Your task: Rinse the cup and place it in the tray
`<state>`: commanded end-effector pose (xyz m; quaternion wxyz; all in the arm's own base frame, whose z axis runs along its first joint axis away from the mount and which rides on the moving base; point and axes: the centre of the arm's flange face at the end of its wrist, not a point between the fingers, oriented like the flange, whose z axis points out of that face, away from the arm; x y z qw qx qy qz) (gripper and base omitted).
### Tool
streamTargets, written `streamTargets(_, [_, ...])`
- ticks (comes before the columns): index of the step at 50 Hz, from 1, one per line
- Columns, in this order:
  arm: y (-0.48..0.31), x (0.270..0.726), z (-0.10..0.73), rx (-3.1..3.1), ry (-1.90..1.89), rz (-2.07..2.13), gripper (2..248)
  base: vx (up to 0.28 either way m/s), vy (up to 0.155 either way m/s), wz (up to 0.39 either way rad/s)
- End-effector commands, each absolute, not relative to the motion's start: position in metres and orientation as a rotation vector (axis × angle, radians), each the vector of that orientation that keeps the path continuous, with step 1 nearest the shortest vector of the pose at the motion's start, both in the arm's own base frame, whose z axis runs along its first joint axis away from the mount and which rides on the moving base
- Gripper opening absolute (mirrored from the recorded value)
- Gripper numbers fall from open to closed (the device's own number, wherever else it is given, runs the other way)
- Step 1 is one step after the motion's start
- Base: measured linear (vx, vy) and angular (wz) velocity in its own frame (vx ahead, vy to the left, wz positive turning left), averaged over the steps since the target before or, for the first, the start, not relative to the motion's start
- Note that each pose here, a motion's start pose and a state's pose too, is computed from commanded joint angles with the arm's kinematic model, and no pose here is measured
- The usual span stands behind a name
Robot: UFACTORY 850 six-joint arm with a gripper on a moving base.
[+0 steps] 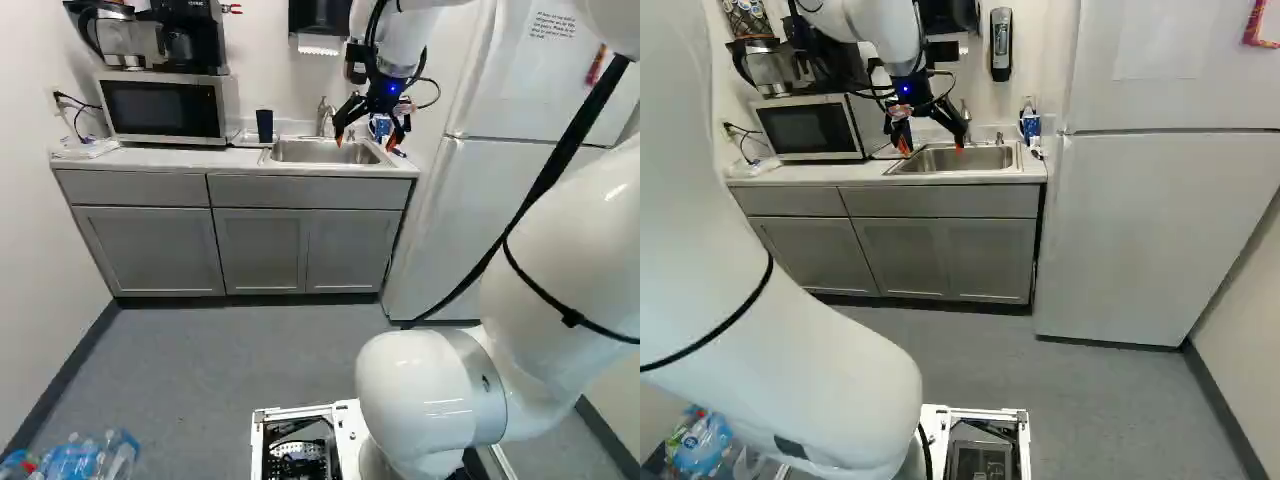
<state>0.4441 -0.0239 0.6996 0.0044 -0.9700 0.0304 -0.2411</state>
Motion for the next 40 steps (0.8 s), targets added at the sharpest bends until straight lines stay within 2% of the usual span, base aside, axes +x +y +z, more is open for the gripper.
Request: streamTargets(40, [-0.023, 0.445, 0.677, -3.025, 0.092, -0.821, 247, 0.000, 0.000, 0.000])
